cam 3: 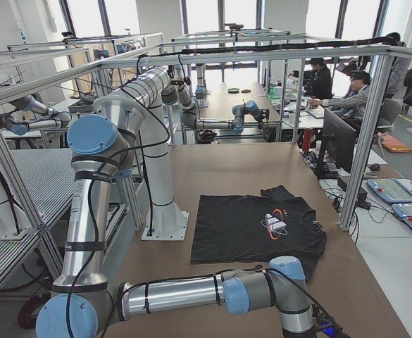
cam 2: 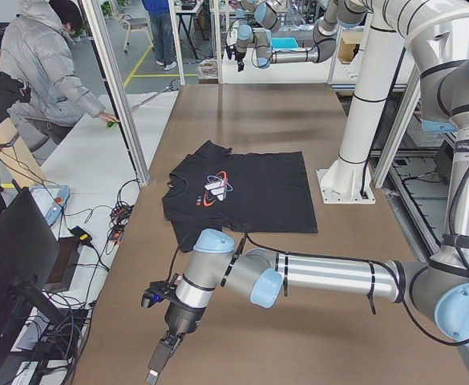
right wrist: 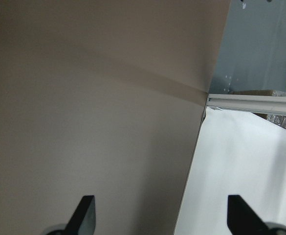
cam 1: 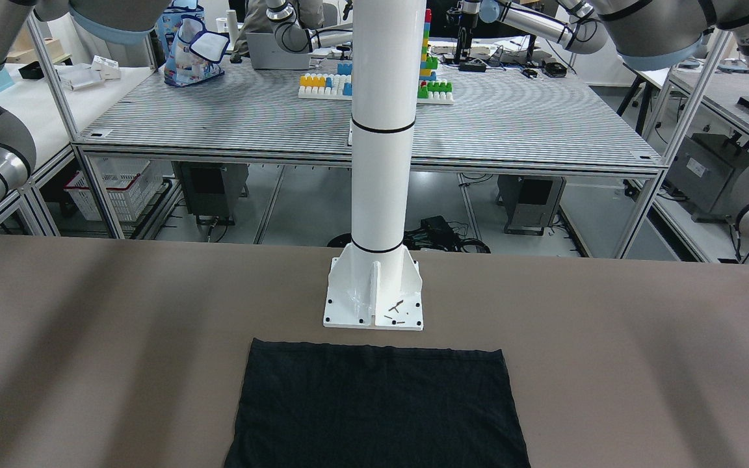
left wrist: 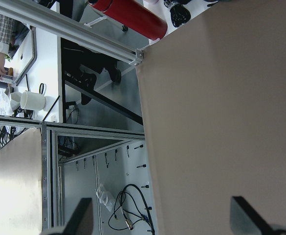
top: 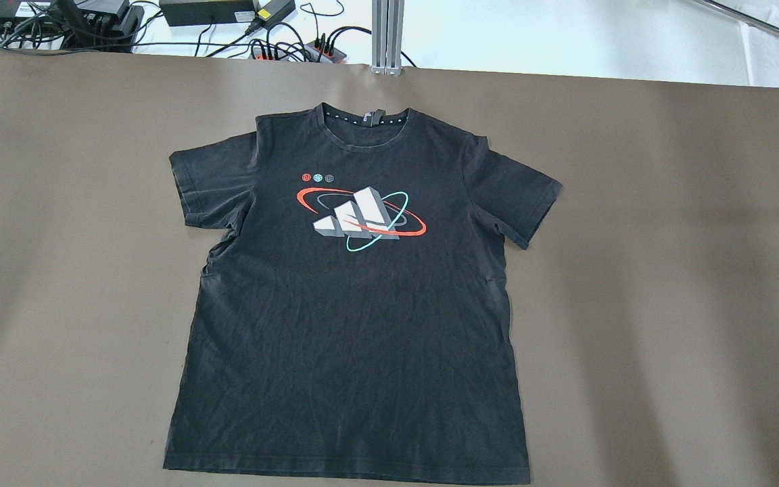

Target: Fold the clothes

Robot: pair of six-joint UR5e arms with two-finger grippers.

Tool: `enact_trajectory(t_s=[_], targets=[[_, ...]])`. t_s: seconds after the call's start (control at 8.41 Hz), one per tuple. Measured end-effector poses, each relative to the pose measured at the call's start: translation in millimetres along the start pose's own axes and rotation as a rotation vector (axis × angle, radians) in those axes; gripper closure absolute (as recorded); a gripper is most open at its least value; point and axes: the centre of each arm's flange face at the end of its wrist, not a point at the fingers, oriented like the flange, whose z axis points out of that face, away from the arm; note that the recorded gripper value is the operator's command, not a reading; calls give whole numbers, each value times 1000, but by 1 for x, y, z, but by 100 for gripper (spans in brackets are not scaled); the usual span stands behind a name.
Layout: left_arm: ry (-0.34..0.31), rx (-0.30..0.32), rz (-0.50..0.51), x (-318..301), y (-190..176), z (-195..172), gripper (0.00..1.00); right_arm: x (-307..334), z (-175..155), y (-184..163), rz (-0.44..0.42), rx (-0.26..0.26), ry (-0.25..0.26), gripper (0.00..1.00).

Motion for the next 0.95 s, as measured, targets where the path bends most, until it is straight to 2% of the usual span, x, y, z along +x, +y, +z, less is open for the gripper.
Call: enact_trajectory(t_s=[0.59, 0.95], targets=[[-3, 8, -6, 1, -2, 2, 0, -1, -1, 0, 1, 3, -3, 5], [-45, 8, -10, -2, -6, 7, 0, -1, 1, 2, 2, -1, -8, 5]])
